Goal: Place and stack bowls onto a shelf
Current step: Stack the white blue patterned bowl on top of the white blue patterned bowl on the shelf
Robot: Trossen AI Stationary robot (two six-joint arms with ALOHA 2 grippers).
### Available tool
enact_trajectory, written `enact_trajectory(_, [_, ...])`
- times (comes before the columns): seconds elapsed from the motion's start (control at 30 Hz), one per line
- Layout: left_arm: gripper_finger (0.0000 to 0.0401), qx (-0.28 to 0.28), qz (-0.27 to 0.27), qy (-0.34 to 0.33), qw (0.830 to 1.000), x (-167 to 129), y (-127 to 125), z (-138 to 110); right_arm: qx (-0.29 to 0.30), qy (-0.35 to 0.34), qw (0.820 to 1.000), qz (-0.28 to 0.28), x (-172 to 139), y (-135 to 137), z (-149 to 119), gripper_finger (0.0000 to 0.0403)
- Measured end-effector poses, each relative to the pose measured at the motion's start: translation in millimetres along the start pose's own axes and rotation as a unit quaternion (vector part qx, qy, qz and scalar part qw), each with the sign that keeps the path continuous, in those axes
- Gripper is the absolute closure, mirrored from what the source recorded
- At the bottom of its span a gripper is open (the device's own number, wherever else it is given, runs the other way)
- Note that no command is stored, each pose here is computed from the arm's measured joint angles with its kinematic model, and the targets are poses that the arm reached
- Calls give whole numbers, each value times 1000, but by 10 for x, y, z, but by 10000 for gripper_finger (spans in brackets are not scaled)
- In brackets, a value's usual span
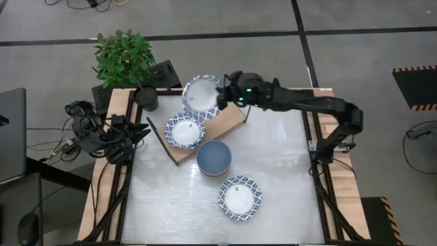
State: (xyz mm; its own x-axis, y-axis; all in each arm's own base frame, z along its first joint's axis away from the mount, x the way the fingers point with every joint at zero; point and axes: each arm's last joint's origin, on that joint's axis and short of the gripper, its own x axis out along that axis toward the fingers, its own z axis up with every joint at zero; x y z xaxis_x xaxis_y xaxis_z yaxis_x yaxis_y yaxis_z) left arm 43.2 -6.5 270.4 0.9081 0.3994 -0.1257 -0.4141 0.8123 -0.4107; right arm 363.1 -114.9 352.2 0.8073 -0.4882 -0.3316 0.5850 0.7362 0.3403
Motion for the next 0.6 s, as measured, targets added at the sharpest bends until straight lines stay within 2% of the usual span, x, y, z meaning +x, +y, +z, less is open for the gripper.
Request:
enact_trajectory(0.3, [250, 2, 1, 0, 1000, 0, 3, -3, 78, 50, 992, 91, 826, -115, -488, 383])
enact_trajectory(0.47, [250, 0, 2, -1, 1000, 0, 4, -2, 92, 100, 983, 120, 1056, -126, -699, 383])
enact_trajectory(0.6, [250, -1, 3, -2, 1000, 0, 4, -1, 91, 126, 978, 136, 1158, -90, -741, 383])
